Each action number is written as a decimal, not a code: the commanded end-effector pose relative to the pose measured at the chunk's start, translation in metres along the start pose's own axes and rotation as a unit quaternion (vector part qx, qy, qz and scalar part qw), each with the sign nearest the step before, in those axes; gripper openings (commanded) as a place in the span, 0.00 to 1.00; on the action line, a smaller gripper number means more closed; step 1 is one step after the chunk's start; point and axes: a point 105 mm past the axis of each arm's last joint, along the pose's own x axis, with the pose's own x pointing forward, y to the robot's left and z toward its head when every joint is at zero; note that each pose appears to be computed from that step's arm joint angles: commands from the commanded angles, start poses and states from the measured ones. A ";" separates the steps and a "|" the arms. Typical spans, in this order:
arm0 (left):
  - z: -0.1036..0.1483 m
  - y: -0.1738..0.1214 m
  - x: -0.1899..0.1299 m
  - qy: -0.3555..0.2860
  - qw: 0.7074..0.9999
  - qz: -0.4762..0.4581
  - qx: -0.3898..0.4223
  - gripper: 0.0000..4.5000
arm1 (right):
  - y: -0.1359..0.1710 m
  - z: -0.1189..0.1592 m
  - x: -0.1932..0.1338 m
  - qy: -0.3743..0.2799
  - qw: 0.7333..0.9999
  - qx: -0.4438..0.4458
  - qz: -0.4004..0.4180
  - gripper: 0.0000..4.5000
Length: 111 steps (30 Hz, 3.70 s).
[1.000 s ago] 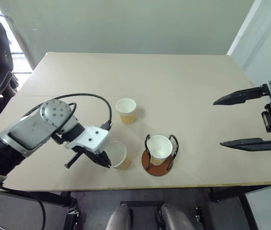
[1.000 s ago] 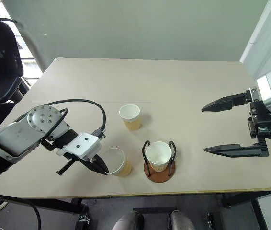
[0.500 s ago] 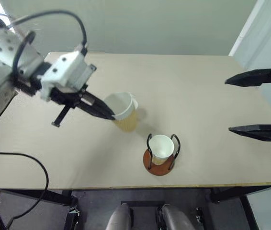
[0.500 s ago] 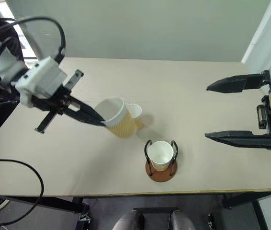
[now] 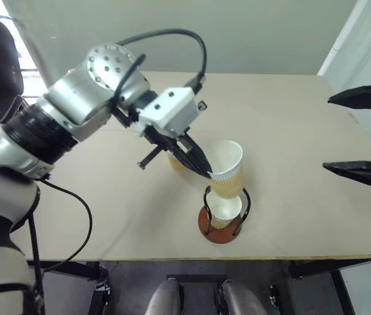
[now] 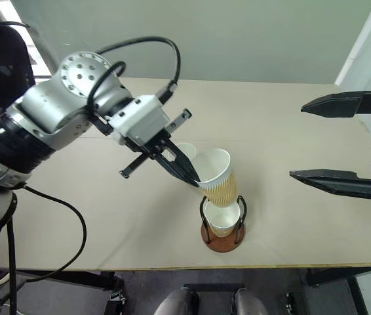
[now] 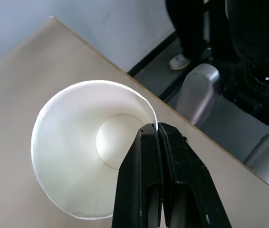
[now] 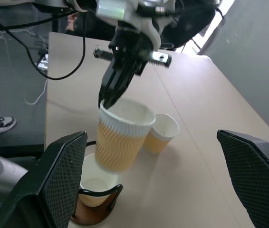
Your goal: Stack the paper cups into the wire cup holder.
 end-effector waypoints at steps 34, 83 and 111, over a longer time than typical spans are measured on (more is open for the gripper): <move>0.006 0.005 0.024 0.012 0.997 -0.064 0.050 0.62 | 0.005 -0.002 -0.007 0.021 0.999 -0.019 -0.033 1.00; -0.162 0.003 -0.020 0.094 0.950 0.211 -0.209 0.12 | -0.016 -0.043 -0.016 0.133 0.987 -0.019 -0.087 1.00; -0.060 0.040 -0.079 0.046 0.963 0.258 -0.066 0.00 | -0.013 -0.033 -0.017 0.104 0.993 -0.019 -0.052 1.00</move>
